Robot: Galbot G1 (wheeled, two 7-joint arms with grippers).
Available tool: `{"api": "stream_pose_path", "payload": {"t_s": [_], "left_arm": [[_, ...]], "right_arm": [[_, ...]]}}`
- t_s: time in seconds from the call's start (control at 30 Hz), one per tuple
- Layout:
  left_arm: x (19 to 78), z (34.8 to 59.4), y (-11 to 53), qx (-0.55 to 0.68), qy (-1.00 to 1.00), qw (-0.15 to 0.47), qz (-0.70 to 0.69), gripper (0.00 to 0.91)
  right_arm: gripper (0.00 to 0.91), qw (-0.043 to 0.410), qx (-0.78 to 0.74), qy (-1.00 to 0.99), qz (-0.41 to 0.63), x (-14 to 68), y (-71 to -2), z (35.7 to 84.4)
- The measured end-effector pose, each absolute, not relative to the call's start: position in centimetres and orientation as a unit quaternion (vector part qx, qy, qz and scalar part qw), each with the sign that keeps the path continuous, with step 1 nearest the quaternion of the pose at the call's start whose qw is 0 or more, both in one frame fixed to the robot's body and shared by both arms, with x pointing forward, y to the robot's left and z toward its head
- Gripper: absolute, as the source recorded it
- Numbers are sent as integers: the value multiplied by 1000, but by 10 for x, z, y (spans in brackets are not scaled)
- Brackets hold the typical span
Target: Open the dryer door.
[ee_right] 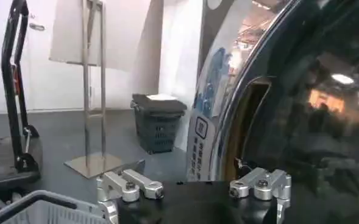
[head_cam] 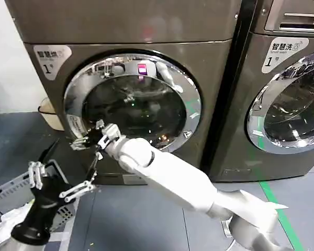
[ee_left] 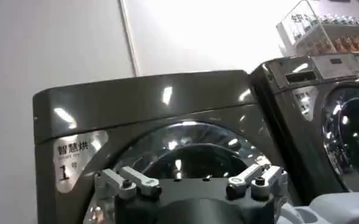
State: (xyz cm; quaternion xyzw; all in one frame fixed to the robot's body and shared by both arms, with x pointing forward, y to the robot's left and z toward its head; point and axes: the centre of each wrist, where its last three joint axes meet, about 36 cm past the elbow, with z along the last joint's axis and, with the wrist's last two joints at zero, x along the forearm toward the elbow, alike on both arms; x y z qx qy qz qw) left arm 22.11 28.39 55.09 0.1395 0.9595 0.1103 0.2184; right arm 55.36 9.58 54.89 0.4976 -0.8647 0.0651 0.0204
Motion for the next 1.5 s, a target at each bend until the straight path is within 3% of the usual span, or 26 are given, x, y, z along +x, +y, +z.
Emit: {"api": "stream_pose_path", "payload": {"t_s": [1.5], "left_arm": [[219,549,299,122,961,210,129,907]], "right_arm": [[907,17,566,-822,69,579,79,540]]}}
